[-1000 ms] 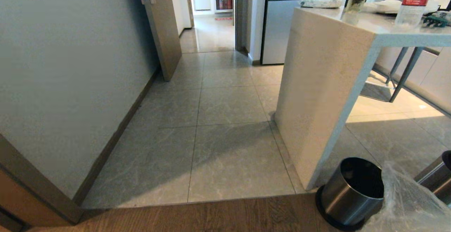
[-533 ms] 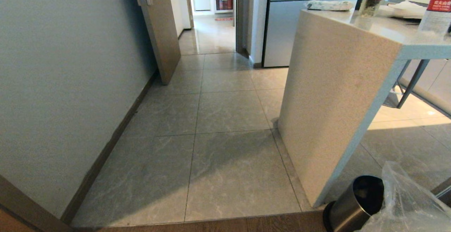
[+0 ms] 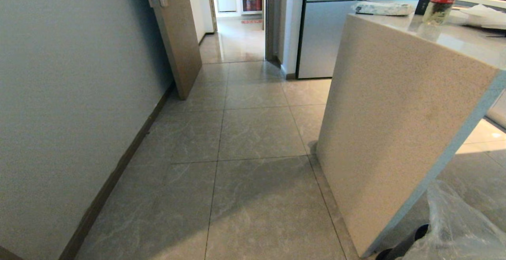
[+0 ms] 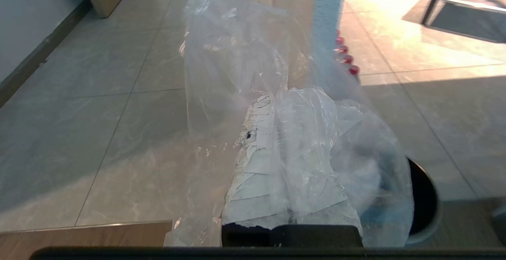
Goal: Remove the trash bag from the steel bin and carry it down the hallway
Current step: Put the trash bag at the door
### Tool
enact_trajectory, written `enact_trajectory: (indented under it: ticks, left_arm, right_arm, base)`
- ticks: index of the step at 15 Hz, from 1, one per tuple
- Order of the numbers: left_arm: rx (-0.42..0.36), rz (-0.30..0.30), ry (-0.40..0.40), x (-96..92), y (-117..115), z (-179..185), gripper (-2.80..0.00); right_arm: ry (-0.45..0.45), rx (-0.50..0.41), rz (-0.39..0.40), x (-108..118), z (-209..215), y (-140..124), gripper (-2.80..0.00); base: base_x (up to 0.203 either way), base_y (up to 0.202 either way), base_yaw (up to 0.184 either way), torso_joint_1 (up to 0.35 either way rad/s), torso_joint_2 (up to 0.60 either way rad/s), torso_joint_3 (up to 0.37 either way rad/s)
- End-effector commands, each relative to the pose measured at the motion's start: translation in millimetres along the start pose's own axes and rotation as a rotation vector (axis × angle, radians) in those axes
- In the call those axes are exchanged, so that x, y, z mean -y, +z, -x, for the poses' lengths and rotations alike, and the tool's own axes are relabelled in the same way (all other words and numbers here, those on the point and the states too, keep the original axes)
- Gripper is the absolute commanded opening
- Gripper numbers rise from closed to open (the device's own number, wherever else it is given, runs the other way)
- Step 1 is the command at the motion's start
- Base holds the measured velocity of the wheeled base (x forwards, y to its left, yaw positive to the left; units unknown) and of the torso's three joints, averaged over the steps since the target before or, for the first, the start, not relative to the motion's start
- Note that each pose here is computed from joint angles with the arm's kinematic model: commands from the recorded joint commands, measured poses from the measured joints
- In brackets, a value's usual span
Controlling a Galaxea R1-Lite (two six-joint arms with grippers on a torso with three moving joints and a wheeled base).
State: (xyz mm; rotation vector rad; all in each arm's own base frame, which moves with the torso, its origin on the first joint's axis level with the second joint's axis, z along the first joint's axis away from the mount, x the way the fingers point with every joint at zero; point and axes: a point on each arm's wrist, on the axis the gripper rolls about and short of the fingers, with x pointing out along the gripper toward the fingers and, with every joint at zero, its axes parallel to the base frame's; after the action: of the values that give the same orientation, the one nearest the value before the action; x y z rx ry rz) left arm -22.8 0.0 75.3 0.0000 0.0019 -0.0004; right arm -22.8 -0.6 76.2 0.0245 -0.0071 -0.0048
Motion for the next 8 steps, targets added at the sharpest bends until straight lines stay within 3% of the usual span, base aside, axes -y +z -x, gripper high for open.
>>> enact_trajectory:
  ticks: [1, 8]
  left_arm:
    - [0.0, 0.0, 0.0, 0.0, 0.0, 0.0, -2.8]
    - [0.0, 0.0, 0.0, 0.0, 0.0, 0.0, -2.8]
  right_arm:
    - [0.0, -0.002, 0.0, 0.0, -0.2, -0.3, -2.8]
    - [0.0, -0.002, 0.0, 0.0, -0.2, -0.3, -2.8]
  base:
    - [0.098, 0.0, 0.002, 0.002, 0.01, 0.002]
    - [0.0, 0.0, 0.0, 0.0, 0.0, 0.0]
